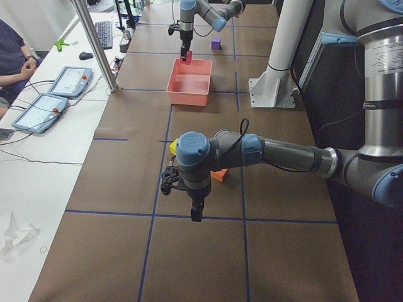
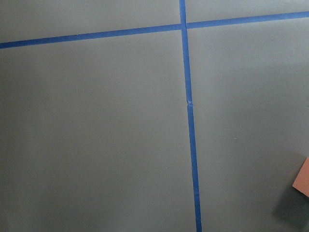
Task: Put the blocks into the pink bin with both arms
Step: 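Carry the pink cube over the pink bin and release it, then withdraw the right gripper while the left gripper moves toward the yellow cube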
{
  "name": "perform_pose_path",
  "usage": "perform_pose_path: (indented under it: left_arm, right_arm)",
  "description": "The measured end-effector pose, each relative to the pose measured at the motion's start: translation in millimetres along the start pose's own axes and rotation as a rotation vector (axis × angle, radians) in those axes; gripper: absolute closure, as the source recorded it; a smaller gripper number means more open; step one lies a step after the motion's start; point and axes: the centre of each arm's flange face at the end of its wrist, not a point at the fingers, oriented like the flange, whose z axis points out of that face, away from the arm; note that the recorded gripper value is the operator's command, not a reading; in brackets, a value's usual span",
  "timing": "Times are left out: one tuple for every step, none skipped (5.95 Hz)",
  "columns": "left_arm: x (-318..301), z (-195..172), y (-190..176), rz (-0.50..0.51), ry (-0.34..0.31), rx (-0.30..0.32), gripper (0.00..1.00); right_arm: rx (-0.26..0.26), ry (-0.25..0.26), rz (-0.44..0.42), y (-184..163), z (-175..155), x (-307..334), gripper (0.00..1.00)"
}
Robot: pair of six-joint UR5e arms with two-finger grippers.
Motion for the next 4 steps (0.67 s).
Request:
perform_pose_path:
  left_arm:
    - [10, -12, -8, 0.036, -0.011, 0.04, 0.0]
    - [19, -24, -22, 0.107, -0.03, 0.112, 0.0]
    - [35, -25, -38, 0.195, -0.043, 0.17, 0.0]
    - [58, -22, -56, 0.239, -0.041, 0.191, 0.0]
  right_arm:
    - [0.004, 0.01, 0.005, 3, 2, -5, 0.0]
    - [0.01, 0.015, -0.006, -4, 0, 0, 0.0]
    - [0.008, 0.023, -0.044, -24, -9, 14, 0.0]
    - [-0.014, 0.031, -0.109, -57, -22, 46, 0.0]
